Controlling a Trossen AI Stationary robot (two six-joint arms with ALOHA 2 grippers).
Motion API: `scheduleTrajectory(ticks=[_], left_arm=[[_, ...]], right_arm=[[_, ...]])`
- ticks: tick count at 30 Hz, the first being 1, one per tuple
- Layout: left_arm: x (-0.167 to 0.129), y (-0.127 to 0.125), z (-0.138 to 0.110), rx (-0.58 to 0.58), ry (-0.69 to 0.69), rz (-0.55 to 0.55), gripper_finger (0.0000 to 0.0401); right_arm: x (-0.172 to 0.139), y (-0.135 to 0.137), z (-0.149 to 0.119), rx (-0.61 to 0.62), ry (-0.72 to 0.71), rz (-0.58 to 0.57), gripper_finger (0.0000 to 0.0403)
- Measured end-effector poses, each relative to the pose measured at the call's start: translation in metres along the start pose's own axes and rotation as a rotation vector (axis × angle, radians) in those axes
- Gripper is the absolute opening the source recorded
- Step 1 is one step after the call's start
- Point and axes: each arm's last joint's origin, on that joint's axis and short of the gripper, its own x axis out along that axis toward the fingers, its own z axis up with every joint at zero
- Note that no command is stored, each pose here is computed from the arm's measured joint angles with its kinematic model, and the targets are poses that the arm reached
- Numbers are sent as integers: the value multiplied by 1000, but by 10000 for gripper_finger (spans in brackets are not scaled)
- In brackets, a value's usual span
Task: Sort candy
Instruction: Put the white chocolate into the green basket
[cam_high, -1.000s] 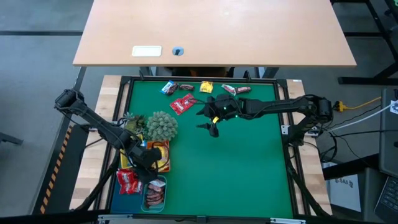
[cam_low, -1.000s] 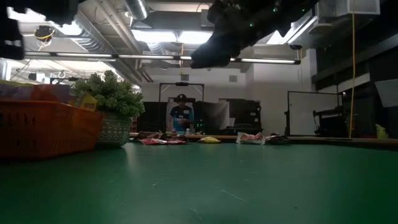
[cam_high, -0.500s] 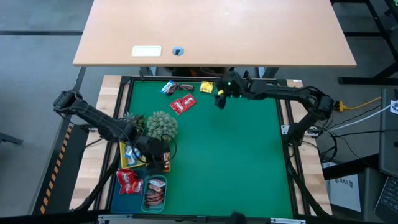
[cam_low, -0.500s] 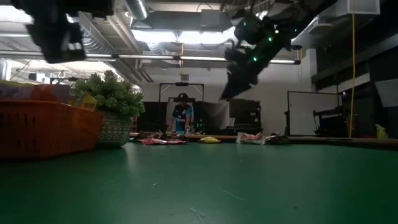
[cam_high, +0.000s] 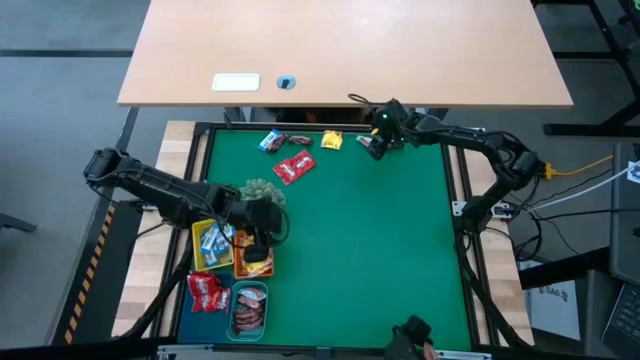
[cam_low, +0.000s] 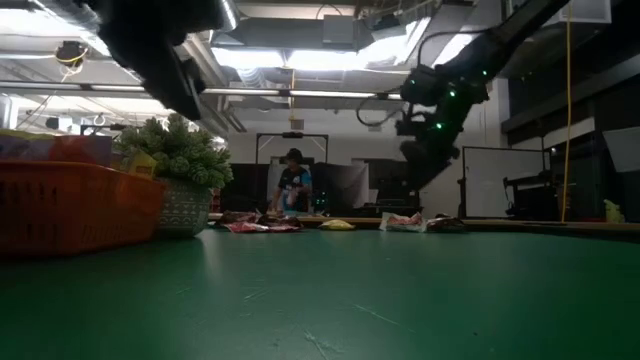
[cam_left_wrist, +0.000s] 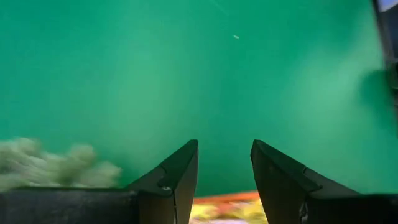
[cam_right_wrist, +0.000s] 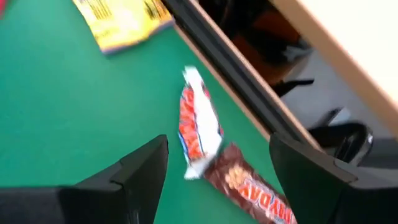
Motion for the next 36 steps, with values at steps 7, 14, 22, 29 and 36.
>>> scheduleTrajectory(ticks=[7, 14, 22, 29, 36], left_arm=[[0, 16, 10, 52, -67, 70, 144], [-1, 28, 16, 41, -120, 155, 144], [-3, 39, 21, 5, -170, 263, 144], [-4, 41, 24, -2, -197, 265, 144], [-4, 41, 24, -2, -197, 265, 144]], right_arm=[[12, -4, -21, 25, 19, 64, 280], [18, -2, -25, 26, -36, 78, 280], [18, -2, -25, 26, -34, 71, 280], [18, -2, -25, 15, -33, 70, 280], [18, -2, -25, 15, -31, 70, 280]])
